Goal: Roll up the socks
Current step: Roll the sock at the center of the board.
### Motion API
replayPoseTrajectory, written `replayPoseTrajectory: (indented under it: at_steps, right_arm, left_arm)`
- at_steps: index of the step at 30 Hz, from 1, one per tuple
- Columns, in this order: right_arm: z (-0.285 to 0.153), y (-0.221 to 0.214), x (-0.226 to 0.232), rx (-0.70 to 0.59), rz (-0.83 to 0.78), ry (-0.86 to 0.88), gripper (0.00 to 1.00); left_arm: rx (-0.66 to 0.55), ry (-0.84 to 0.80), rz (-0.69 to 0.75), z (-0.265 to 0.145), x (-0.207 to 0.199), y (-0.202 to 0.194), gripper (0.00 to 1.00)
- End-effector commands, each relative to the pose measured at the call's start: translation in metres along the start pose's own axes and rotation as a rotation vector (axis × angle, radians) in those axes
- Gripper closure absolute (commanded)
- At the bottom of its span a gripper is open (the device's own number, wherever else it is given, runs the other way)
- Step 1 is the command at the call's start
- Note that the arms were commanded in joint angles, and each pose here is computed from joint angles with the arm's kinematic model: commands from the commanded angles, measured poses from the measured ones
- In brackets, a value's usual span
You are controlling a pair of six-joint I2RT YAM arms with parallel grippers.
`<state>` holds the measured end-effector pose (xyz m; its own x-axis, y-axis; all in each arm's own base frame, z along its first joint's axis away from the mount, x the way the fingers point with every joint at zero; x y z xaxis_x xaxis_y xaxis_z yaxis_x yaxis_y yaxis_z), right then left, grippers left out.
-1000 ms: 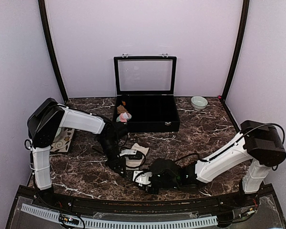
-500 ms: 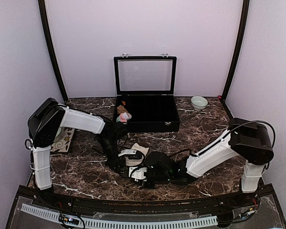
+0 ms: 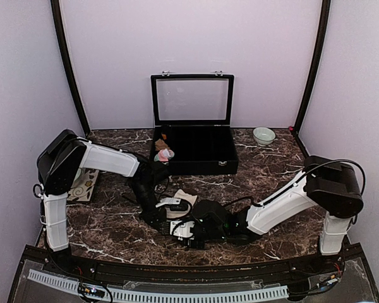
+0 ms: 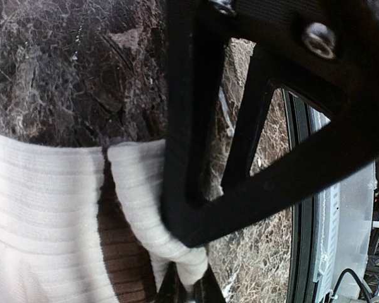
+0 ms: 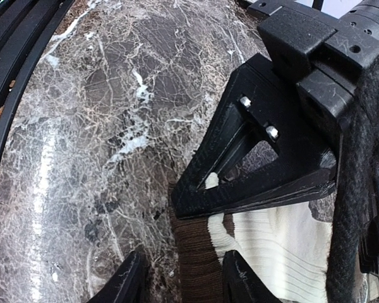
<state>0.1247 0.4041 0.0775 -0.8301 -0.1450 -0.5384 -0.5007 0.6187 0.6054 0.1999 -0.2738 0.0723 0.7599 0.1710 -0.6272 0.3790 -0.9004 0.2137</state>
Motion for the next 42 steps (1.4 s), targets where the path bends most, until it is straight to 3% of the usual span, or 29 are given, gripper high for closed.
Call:
replayPoseTrajectory:
  at_steps: [1,10,19,26,32,37,42]
  right_arm:
    - [-0.007,0.022,-0.031,-0.059,-0.003,-0.117,0.57]
    - [-0.003,0.015,-0.035,-0.036,0.002,-0.133,0.56]
    - [0.01,-0.006,-0.017,-0.004,0.046,-0.067,0.69]
    - [0.019,-0.021,-0.007,0.018,0.081,-0.012,0.75]
    - [0.02,-0.028,0.004,0.019,0.137,0.058,0.9]
    - [0.018,-0.03,0.015,0.006,0.223,0.144,0.99]
    - [0.019,-0.042,0.027,0.034,0.339,0.22,1.0]
  left_arm:
    - [0.217,0.097,-0.065,0.022,0.023,-0.038,1.0]
    - [0.218,0.096,-0.068,0.022,0.023,-0.038,1.0]
    - [0.216,0.1,-0.066,0.022,0.024,-0.037,1.0]
    - [0.22,0.1,-0.066,0.022,0.024,-0.038,1.0]
    - [0.223,0.124,-0.071,0.021,0.026,-0.038,1.0]
    - [0.153,0.268,-0.074,0.011,0.031,-0.032,0.77]
    - [0.02,0.433,-0.037,-0.01,0.022,-0.038,0.6]
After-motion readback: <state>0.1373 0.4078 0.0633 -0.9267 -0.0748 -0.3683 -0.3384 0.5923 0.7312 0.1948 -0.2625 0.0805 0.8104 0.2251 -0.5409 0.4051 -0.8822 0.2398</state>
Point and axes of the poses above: each gripper's point midway between its finger pads, its own z axis out along the fingers, its own x axis along the line the jaws close on, y = z × x, the point moved 7 cm from there along -z, back along the fingers, and after that the axes turned 15 degrees about -z, right-handed, at the moved point
